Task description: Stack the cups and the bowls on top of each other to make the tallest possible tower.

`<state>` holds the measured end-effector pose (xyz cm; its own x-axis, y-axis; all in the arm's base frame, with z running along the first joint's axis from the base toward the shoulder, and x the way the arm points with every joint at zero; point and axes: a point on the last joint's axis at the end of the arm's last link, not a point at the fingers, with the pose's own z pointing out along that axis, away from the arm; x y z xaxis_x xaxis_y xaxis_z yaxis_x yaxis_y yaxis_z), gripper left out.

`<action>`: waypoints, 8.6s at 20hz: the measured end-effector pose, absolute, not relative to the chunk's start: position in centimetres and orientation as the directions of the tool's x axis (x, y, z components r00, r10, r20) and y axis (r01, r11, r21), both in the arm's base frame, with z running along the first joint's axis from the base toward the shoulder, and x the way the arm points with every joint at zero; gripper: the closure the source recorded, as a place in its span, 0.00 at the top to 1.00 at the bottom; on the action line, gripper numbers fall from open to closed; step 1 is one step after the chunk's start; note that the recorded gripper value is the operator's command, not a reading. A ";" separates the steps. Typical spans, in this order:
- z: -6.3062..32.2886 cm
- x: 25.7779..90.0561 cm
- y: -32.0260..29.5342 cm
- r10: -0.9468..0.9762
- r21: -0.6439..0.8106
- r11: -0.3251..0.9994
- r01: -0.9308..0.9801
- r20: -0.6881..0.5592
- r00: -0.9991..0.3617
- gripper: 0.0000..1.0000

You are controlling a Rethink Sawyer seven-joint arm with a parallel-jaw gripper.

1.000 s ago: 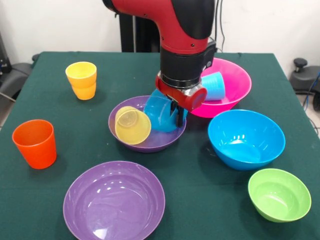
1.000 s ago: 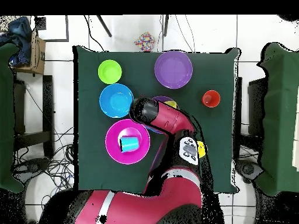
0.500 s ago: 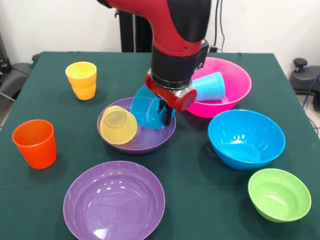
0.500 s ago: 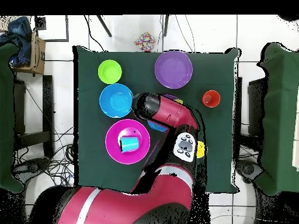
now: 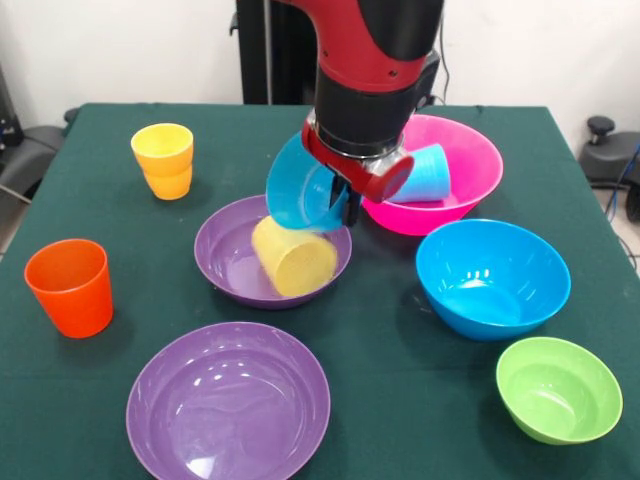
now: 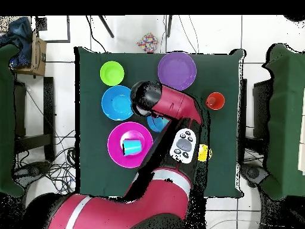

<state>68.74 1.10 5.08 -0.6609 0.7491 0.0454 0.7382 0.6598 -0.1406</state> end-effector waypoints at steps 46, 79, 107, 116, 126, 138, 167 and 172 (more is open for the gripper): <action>13.7 80.2 -1.4 0.669 -0.224 0.723 0.653 -0.008 -0.743 0.00; 7.6 85.4 8.2 0.684 -0.187 0.729 0.658 0.234 -0.691 0.00; 7.1 86.4 12.4 0.740 -0.218 0.673 0.707 0.229 -0.633 1.00; 7.9 85.9 9.4 0.772 -0.292 0.633 0.717 0.165 -0.614 1.00; 12.1 83.5 5.3 0.826 -0.381 0.544 0.747 0.090 -0.556 1.00; 16.1 80.4 -0.1 0.833 -0.391 0.512 0.764 0.011 -0.553 1.00; 13.3 73.3 -6.9 0.829 -0.260 0.485 0.835 -0.166 -0.534 1.00; 11.3 72.0 -7.2 0.836 -0.212 0.481 0.851 -0.183 -0.518 1.00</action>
